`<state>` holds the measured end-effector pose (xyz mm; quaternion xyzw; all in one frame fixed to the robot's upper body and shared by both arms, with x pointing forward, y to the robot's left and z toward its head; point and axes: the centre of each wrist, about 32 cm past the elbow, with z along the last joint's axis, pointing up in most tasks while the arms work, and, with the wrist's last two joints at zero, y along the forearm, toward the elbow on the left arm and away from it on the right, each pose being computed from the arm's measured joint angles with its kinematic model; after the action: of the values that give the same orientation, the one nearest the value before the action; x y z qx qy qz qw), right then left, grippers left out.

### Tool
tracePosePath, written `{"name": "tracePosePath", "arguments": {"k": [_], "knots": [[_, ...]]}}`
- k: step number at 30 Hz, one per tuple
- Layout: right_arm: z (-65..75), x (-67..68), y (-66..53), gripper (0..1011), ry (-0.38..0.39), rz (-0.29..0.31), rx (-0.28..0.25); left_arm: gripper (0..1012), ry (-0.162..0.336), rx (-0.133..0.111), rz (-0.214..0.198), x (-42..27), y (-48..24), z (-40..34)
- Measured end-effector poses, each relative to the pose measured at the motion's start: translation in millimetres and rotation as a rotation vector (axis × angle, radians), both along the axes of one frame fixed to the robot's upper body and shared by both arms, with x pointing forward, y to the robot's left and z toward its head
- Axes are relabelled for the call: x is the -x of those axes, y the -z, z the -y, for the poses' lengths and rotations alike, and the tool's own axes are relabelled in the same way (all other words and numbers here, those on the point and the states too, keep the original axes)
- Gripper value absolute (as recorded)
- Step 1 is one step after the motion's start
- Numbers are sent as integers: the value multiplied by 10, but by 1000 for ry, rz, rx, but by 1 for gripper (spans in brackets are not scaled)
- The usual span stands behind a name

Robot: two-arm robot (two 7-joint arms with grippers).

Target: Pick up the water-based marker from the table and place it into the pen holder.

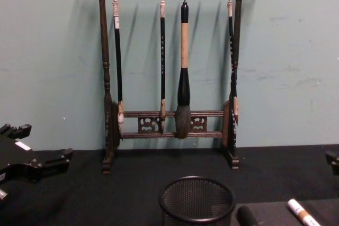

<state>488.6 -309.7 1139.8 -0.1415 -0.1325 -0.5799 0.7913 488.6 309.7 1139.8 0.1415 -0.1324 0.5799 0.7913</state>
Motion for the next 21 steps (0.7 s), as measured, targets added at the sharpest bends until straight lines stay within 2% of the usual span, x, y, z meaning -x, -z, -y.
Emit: {"name": "tracePosePath", "arguments": {"k": [21], "knots": [[0,0,0,1002,0,0,0,1001,0,0,0,0,0,0]]}}
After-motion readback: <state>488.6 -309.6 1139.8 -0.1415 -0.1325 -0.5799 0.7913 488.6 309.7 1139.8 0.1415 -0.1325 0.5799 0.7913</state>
